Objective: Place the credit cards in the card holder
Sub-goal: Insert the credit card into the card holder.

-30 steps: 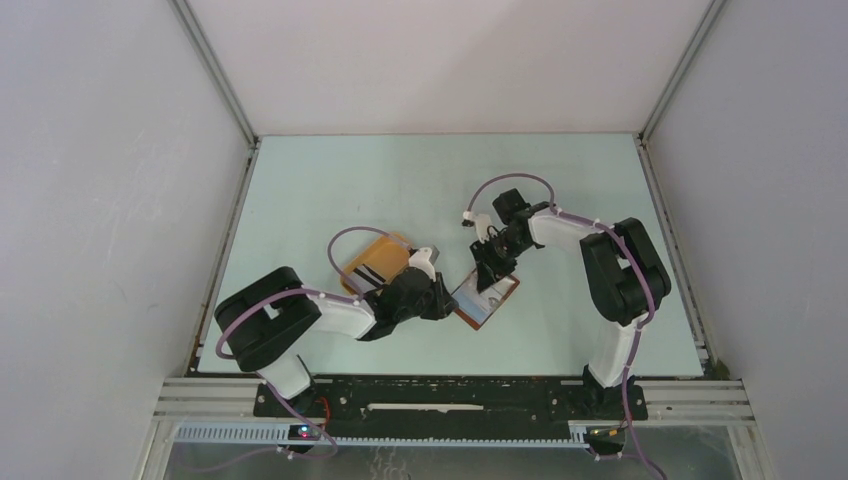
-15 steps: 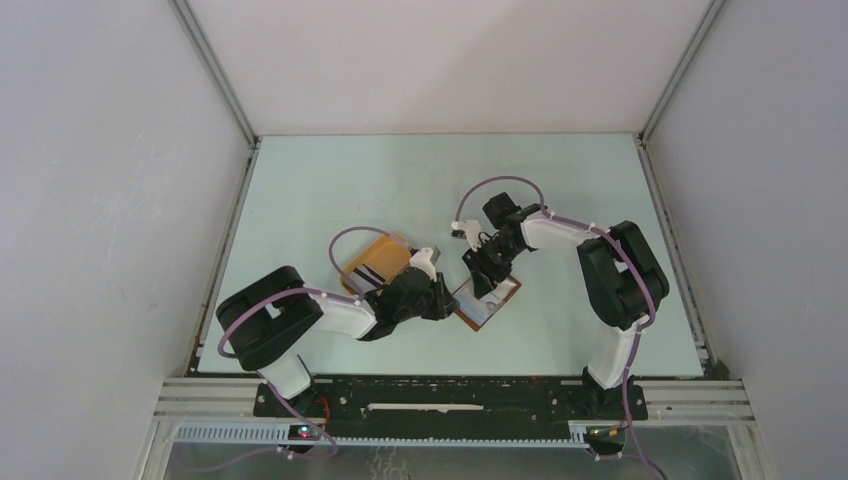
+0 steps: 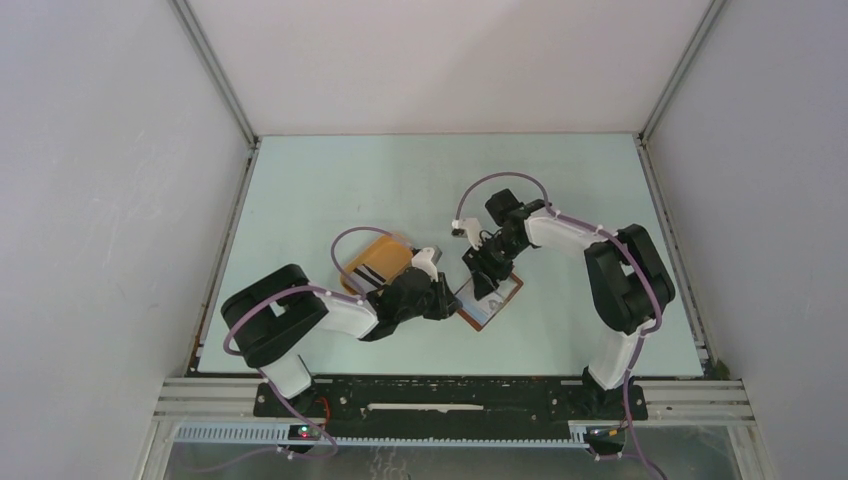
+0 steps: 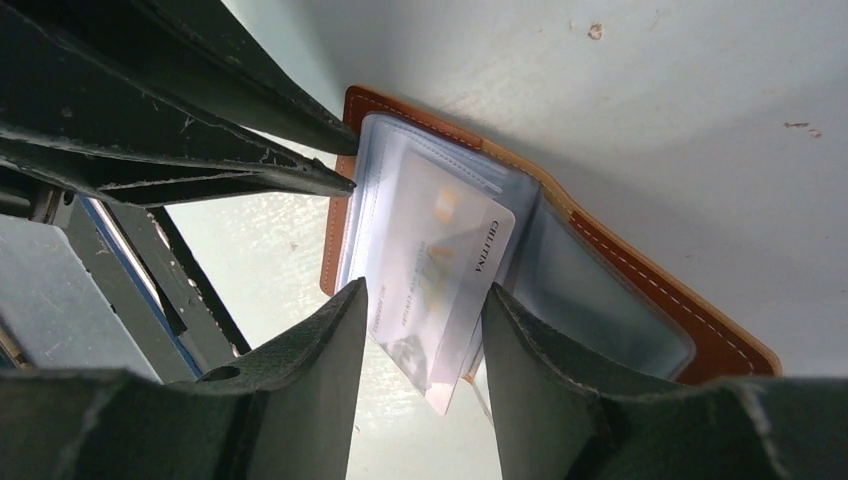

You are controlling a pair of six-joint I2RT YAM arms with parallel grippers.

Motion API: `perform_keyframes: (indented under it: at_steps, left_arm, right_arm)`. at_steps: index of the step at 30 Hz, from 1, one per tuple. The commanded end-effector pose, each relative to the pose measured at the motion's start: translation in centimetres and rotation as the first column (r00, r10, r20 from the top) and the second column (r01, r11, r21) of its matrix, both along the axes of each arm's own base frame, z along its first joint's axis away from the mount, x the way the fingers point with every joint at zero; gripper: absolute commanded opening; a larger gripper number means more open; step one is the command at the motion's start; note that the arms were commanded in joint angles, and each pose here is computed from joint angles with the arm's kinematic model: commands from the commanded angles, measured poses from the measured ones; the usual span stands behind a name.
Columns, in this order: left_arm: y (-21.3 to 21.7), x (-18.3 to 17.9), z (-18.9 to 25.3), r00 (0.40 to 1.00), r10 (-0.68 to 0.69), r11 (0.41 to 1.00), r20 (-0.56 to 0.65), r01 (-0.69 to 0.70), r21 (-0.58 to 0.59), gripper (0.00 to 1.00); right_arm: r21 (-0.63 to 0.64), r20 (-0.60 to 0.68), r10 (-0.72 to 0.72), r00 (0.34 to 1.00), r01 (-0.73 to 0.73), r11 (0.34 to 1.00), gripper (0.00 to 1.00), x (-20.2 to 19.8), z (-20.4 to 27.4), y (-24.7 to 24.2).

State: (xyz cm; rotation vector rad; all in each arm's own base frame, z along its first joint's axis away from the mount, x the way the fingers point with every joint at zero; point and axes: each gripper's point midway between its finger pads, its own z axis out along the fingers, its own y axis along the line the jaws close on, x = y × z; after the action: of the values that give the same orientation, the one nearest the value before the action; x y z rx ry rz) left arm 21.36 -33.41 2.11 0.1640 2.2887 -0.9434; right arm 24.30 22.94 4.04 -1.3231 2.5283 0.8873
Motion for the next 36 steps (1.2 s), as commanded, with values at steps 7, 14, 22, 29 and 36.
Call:
perform_keyframes:
  at_steps: [7,14,22,29,36]
  left_arm:
    - [1.3,-1.9,-3.1,0.997,-0.04,0.996,-0.073,0.045,0.072,0.24]
    - [1.7,-2.0,-2.5,0.998,-0.032,0.998,-0.056,0.035,0.058,0.24]
    - [3.3,-1.8,0.2,0.999,-0.004,1.0,0.04,0.003,0.03,0.31]
    - [4.2,-1.7,2.8,0.988,-0.026,1.0,0.149,0.024,0.016,0.33]
    - [5.9,-1.5,8.8,0.9,-0.089,0.996,0.426,0.088,0.023,0.37]
  right_arm:
    - [-0.002,-0.02,0.036,0.999,-0.036,0.999,0.53,-0.4,-0.6,1.4]
    - [0.024,0.034,0.071,0.997,-0.072,0.997,0.54,-0.4,1.3,1.8]
    - [0.109,0.189,0.114,0.975,-0.136,0.985,0.62,-0.5,7.0,0.9]
    - [0.179,0.345,0.172,0.923,-0.245,0.953,0.6,-2.2,12.2,0.7]
    - [0.409,0.595,0.091,0.799,-0.398,0.822,0.74,-5.2,22.2,1.4]
